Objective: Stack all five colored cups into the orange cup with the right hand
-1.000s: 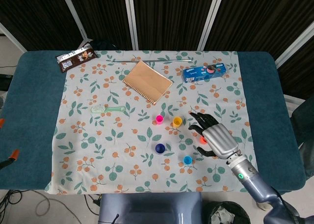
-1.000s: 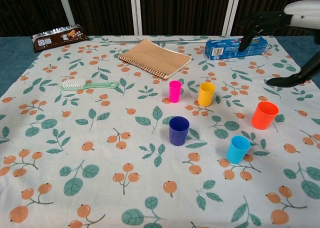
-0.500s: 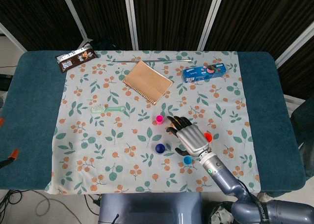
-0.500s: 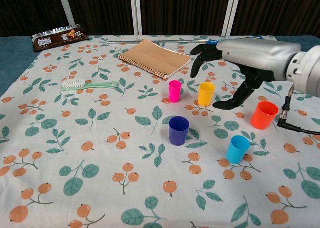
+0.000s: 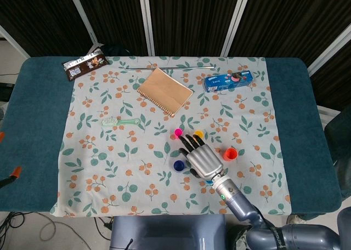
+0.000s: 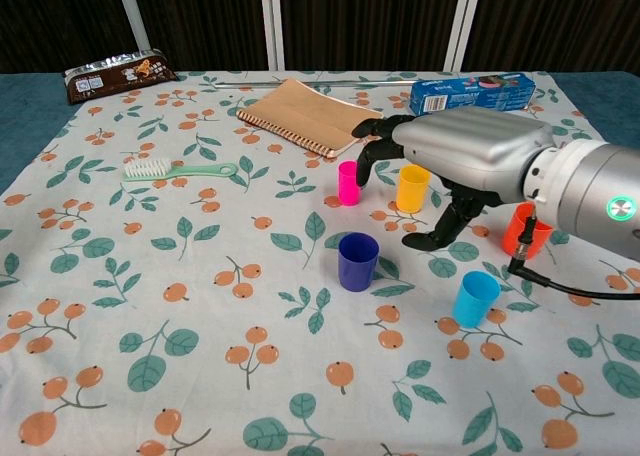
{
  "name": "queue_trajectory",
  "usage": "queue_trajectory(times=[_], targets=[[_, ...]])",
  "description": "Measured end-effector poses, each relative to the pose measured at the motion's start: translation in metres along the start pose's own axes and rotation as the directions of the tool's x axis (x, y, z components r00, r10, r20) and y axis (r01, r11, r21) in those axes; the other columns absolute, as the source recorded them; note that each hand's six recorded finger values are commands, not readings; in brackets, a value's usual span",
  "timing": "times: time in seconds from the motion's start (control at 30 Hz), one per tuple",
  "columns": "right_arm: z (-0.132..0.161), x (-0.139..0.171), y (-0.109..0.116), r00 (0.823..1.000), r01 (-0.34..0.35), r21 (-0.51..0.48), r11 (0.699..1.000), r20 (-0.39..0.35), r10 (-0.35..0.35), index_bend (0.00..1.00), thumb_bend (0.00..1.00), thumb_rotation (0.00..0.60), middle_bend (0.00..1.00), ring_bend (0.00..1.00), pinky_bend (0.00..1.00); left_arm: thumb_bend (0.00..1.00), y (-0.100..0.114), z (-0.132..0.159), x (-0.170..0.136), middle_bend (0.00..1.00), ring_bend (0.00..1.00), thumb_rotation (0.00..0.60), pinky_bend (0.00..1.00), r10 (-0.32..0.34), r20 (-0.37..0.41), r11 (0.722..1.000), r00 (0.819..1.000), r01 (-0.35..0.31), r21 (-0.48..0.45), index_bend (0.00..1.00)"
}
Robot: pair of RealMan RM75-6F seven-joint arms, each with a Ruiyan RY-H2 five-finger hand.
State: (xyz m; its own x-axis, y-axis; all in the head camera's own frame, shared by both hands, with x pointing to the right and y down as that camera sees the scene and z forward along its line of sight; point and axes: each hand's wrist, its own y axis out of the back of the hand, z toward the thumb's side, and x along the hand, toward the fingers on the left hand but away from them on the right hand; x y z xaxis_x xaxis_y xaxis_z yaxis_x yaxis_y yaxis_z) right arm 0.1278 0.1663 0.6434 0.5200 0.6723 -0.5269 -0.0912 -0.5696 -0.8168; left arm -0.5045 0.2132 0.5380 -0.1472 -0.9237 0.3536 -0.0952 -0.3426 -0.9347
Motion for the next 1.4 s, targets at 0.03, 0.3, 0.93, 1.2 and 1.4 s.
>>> queue_trajectory(times=[0.03, 0.3, 0.93, 1.2, 1.4], targets=[[0.003, -0.001, -0.001, 1.0, -0.001, 0.01, 1.0, -0.005, 0.001, 0.29, 0.36, 0.6, 0.0, 0.05, 0.11, 0.23, 0.0, 0.0, 0.0, 0.0, 0.0, 0.6, 0.0, 0.0, 0.0, 1.0, 1.0, 0.0, 0.0, 0.08], [0.014, -0.004, -0.01, 0.999, -0.028, 0.042, 0.999, -0.023, 0.029, 0.29, 0.36, 0.6, 0.0, 0.05, 0.11, 0.23, 0.0, -0.001, 0.0, 0.0, 0.0, 0.6, 0.0, -0.001, -0.003, 1.0, 1.0, 0.001, -0.002, 0.08], [0.016, -0.009, -0.027, 0.998, -0.069, 0.082, 0.994, -0.008, 0.07, 0.29, 0.36, 0.6, 0.0, 0.05, 0.11, 0.23, 0.0, -0.001, 0.002, 0.0, 0.0, 0.6, 0.0, -0.002, -0.006, 1.0, 1.0, 0.002, -0.005, 0.08], [0.019, -0.013, -0.03, 0.998, -0.066, 0.08, 0.995, -0.01, 0.067, 0.29, 0.36, 0.6, 0.0, 0.05, 0.11, 0.23, 0.0, -0.002, 0.002, 0.0, 0.0, 0.6, 0.0, -0.002, -0.008, 1.0, 1.0, 0.002, -0.005, 0.08], [0.021, -0.016, -0.031, 0.998, -0.061, 0.088, 0.994, -0.014, 0.062, 0.3, 0.37, 0.6, 0.0, 0.06, 0.11, 0.23, 0.0, -0.002, 0.002, 0.0, 0.0, 0.6, 0.0, -0.002, -0.012, 1.0, 1.0, 0.002, -0.005, 0.08]])
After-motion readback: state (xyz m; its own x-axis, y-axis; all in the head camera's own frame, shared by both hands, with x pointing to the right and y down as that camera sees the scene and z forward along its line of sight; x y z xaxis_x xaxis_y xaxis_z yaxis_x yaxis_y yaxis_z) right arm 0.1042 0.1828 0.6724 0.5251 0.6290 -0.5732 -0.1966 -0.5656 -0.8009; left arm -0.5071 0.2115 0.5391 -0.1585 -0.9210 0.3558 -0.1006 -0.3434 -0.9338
